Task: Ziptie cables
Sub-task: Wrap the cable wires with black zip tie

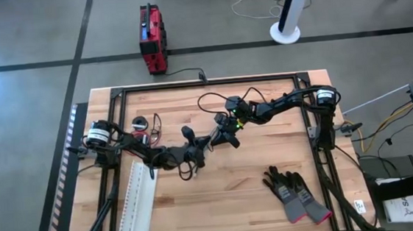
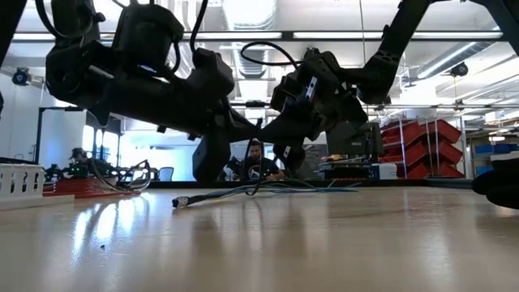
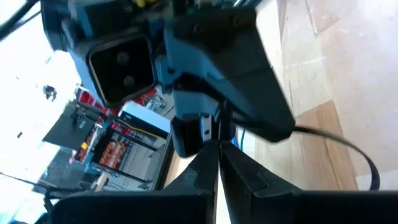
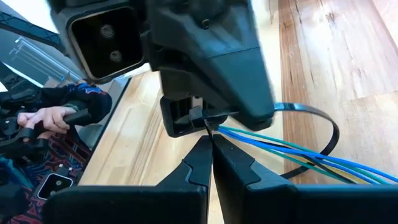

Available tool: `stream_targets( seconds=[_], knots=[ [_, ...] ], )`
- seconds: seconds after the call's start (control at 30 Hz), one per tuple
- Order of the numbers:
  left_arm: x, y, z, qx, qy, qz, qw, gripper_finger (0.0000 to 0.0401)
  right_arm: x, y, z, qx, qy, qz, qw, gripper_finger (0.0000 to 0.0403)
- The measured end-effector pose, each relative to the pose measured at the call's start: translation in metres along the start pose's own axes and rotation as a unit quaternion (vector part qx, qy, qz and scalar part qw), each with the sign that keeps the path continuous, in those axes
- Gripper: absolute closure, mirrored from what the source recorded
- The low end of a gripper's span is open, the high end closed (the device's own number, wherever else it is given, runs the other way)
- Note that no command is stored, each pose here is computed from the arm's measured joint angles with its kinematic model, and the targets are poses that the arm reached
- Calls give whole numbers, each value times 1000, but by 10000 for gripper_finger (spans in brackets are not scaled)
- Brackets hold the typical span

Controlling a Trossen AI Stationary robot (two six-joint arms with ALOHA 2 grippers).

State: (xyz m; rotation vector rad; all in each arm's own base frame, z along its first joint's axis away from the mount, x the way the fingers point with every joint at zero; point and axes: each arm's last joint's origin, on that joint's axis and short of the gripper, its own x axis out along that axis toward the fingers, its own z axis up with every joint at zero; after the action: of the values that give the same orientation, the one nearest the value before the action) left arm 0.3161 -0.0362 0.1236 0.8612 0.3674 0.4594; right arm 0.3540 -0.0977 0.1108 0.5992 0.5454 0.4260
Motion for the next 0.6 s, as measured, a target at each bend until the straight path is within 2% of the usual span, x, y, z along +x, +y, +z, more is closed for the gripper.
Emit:
stream_targets(
  seconds=[0.27,0.6],
  knots=[
    [0,1,1,63,27,23,997,401,0,0,0,9,1,2,1000,403],
    [-6,-4,13,148,18,23,988,401,0,0,0,15,1,4,1000,403]
  ],
)
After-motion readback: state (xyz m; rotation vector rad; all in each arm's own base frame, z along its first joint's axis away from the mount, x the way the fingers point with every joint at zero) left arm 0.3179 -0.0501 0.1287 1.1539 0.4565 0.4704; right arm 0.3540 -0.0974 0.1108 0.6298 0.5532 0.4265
